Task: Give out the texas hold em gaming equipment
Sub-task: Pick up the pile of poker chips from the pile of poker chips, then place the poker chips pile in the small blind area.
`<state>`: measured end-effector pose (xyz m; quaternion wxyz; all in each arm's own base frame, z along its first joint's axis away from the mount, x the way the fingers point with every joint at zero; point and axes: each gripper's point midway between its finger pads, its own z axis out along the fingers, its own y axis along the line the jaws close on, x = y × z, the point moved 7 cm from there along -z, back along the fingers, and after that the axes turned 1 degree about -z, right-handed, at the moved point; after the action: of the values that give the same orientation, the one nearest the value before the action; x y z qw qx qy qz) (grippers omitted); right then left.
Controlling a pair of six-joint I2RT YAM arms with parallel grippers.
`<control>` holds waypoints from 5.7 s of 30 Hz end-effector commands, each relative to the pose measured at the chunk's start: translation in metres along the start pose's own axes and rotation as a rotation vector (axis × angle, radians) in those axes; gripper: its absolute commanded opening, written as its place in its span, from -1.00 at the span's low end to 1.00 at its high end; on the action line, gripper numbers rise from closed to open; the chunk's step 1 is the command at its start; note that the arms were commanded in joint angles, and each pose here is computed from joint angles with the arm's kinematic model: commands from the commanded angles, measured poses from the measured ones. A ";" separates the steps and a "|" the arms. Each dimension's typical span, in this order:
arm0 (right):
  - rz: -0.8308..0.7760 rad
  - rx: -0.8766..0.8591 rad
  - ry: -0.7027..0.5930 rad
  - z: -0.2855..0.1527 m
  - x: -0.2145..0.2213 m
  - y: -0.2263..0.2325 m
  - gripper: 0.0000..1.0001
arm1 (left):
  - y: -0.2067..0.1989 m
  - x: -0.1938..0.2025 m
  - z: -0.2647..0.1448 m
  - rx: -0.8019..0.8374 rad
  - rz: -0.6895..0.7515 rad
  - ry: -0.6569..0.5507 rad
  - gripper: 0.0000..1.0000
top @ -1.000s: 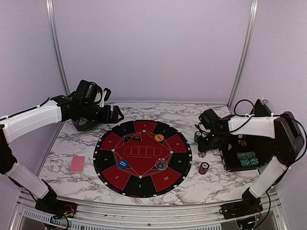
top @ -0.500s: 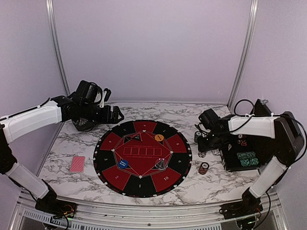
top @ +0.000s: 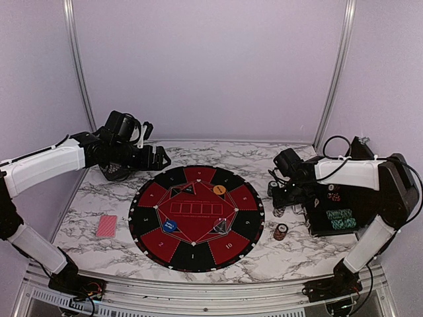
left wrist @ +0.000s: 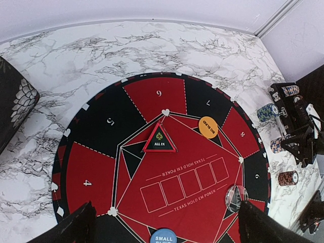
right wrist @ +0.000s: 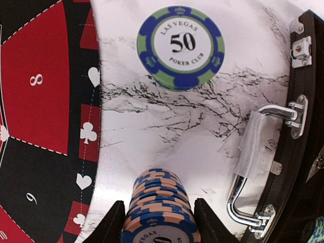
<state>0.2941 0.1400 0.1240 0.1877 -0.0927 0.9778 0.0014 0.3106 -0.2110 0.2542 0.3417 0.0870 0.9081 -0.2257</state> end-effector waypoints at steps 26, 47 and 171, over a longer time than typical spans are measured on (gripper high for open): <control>0.010 -0.002 -0.048 -0.019 -0.020 0.000 -0.18 | 0.000 -0.001 -0.001 0.000 0.007 -0.021 0.98; 0.001 -0.002 -0.053 -0.028 -0.022 0.007 -0.19 | 0.000 -0.001 -0.002 -0.001 0.013 -0.024 0.98; -0.442 -0.285 -0.008 -0.013 0.044 0.392 -0.22 | 0.105 0.066 -0.013 -0.122 -0.263 0.104 0.98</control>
<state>0.1817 0.5088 0.1022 0.1693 -0.3354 0.9230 0.0836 0.2882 -0.1137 0.1821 0.2650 -0.0498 0.9413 -0.2032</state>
